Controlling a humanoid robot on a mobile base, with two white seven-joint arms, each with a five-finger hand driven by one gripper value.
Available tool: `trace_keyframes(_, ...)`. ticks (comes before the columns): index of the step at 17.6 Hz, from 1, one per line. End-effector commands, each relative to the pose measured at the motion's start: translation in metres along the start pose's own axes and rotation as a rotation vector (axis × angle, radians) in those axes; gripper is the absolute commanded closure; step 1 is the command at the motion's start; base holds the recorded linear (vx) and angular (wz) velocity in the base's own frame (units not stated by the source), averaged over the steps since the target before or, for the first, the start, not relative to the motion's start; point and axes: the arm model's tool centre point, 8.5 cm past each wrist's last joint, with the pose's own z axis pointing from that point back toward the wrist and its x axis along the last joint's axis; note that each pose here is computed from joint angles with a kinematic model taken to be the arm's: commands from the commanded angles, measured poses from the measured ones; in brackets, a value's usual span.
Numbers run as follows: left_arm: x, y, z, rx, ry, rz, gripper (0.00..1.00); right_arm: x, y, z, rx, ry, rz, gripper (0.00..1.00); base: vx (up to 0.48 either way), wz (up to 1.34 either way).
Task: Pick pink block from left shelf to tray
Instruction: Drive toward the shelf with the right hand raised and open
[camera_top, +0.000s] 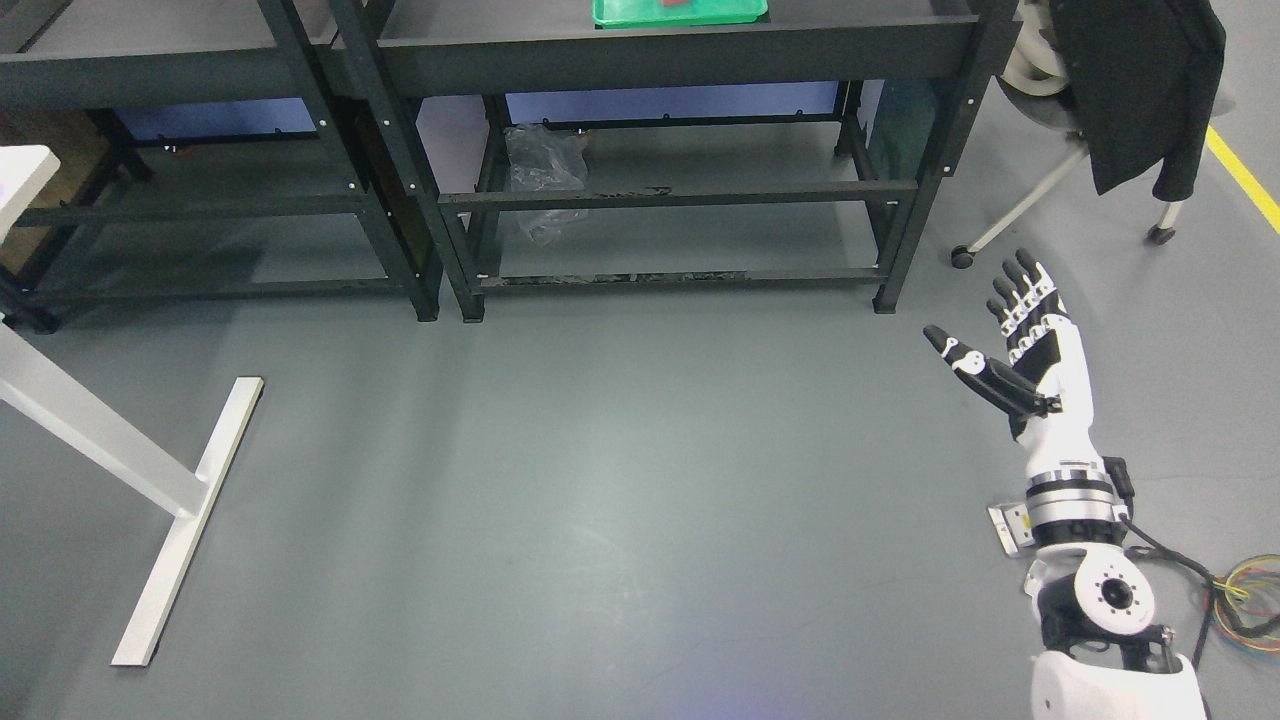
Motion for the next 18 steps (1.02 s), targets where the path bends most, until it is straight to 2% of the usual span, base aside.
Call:
trace_keyframes(1, -0.007, 0.010, 0.002, 0.015, 0.003, -0.002, 0.00, 0.005, -0.007, -0.002, -0.012, -0.012, 0.017, 0.00, 0.000, 0.00)
trace_keyframes(4, -0.007, 0.010, 0.002, 0.015, 0.003, -0.002, 0.00, 0.004, -0.009, -0.001, -0.017, -0.005, 0.019, 0.00, 0.000, 0.00)
trace_keyframes(7, -0.007, 0.010, 0.002, 0.015, 0.003, -0.002, 0.00, -0.006, -0.009, 0.001, -0.016, 0.077, 0.015, 0.00, 0.015, 0.01)
trace_keyframes(9, -0.007, 0.010, 0.002, 0.015, 0.003, -0.002, 0.00, -0.002, -0.011, 0.002, -0.026, 0.033, 0.041, 0.00, 0.059, 0.05)
trace_keyframes(12, -0.007, 0.010, 0.002, 0.015, 0.003, -0.002, 0.00, 0.000, -0.016, 0.002, -0.051, 0.031, 0.274, 0.01, 0.102, 0.08)
trace_keyframes(14, -0.007, 0.010, 0.002, 0.015, 0.003, -0.002, 0.00, 0.004, -0.015, 0.002, -0.093, 0.012, 0.577, 0.01, 0.157, 0.09)
trace_keyframes(18, -0.007, 0.010, 0.002, 0.015, 0.003, -0.002, 0.00, 0.007, -0.004, 0.007, -0.038, -0.061, 0.732, 0.01, 0.189, 0.15)
